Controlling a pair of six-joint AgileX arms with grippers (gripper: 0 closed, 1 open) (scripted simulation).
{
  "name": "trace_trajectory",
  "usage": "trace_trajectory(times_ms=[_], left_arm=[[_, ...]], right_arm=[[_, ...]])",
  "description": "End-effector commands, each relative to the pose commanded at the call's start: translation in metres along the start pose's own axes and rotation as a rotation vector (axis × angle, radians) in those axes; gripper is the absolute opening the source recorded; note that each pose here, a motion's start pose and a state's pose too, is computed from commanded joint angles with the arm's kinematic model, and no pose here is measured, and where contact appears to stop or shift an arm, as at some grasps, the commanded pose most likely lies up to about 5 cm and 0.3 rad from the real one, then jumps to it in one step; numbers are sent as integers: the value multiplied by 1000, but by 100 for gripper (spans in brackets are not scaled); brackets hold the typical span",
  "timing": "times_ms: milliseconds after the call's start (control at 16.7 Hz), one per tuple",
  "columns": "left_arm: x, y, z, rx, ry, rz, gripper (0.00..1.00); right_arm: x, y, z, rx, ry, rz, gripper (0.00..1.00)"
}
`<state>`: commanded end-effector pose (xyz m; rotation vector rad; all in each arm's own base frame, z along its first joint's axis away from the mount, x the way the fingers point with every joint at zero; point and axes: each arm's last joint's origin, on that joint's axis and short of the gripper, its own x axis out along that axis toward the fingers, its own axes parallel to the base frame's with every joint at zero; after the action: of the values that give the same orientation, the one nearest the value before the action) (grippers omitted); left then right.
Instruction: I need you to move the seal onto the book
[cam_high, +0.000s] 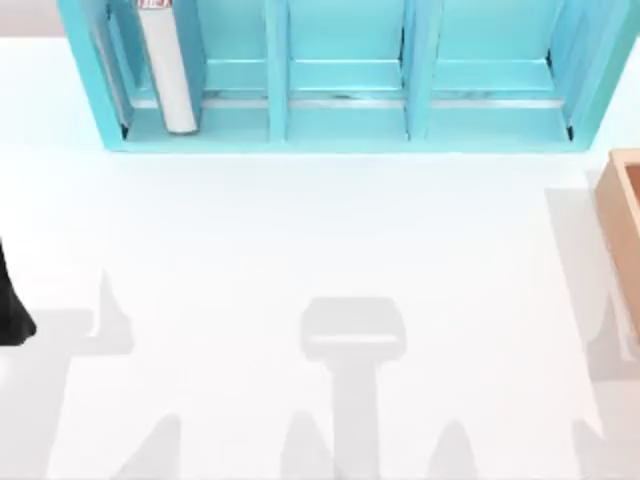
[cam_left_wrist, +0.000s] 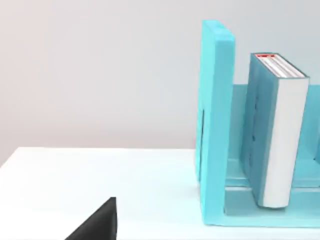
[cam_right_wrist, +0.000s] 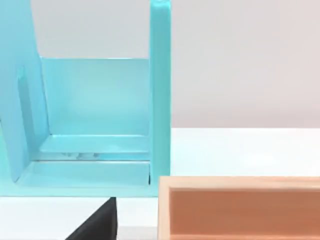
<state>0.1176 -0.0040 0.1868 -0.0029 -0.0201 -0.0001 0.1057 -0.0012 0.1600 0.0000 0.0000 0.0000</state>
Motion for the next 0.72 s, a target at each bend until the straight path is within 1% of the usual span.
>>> trace_trajectory(times_ms=[180, 420, 540, 720], left_arm=[[22, -5, 19, -4, 6, -6, 100], [73, -18, 33, -6, 33, -18, 100], [105, -29, 30, -5, 50, -24, 100], [153, -49, 9, -1, 78, -32, 100]], right_arm=[[0, 0, 0, 0, 0, 0, 100], [0, 0, 0, 0, 0, 0, 100], [0, 0, 0, 0, 0, 0, 100], [0, 0, 0, 0, 0, 0, 100]])
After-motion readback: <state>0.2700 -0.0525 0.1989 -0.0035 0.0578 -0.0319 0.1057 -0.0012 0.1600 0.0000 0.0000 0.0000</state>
